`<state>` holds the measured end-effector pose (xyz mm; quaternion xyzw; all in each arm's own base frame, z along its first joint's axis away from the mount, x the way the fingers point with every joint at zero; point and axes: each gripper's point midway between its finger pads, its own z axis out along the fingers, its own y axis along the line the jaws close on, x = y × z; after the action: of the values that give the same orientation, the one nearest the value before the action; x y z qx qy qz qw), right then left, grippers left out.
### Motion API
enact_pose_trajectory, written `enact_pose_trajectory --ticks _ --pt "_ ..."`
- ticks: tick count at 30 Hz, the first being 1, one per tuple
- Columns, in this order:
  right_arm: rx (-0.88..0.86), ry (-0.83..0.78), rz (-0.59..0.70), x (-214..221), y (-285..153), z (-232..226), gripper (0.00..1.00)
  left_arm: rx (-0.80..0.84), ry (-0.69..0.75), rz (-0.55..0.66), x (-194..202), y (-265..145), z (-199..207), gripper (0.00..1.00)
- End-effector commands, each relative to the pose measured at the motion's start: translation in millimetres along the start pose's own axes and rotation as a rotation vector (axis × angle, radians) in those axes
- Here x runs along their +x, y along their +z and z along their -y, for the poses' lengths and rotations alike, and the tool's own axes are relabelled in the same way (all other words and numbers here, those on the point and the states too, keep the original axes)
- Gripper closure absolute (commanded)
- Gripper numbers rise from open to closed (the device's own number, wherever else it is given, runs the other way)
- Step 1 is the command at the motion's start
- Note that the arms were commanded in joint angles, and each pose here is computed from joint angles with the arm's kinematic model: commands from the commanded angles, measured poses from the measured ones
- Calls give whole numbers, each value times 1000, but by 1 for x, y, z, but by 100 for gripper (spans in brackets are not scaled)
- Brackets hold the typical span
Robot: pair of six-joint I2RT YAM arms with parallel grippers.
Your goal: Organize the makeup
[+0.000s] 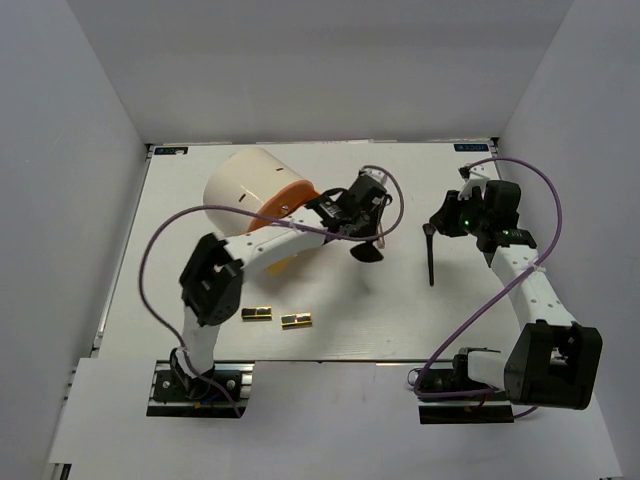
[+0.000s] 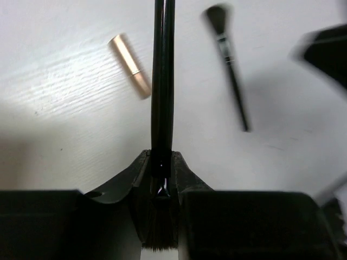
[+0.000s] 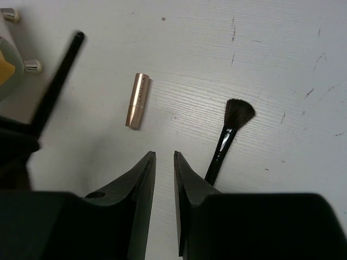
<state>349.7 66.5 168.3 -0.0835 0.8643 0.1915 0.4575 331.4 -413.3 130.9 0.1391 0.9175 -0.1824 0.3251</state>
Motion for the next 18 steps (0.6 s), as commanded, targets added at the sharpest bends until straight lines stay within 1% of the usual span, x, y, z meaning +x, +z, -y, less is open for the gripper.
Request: enact_pose_trajectory --ticks 1,3,4,5,6,8,9,10,11,13,14,15,16,18 --pt "-17 -27 33 -6 -6 -5 74 270 68 239 -73 -107 48 83" --pt "-17 -27 33 -5 -6 -4 74 282 86 262 -81 -129 42 82" --pt "-19 -27 33 -5 -6 -5 74 293 121 261 -80 -141 41 82" --pt "-22 -27 31 -4 -5 -5 74 301 124 295 -89 -165 37 82" --pt "-23 -28 37 -5 -5 -5 74 298 140 313 -94 -178 35 82" --pt "-30 -25 34 -3 -4 -6 74 270 192 318 -93 -203 24 82" --pt "-31 -24 38 -4 -4 -6 74 249 207 315 -93 -208 19 82" --pt "-34 -24 36 -3 -3 -7 75 211 232 286 -87 -213 9 82" --pt "-38 -25 36 -2 -3 -8 75 168 240 296 -88 -220 -1 82" --pt "-40 -23 37 -2 -3 -8 75 75 255 262 -76 -219 -23 84" --pt "-43 -23 38 -2 -3 -9 74 45 259 259 -74 -221 -31 85" --pt "-43 -25 41 -2 -4 -9 75 -36 255 282 -74 -228 -46 87" --pt "-43 -24 40 -2 -4 -9 75 -87 256 273 -68 -226 -58 87" --pt "-45 -23 38 -1 -4 -10 75 -198 247 292 -68 -235 -81 88"
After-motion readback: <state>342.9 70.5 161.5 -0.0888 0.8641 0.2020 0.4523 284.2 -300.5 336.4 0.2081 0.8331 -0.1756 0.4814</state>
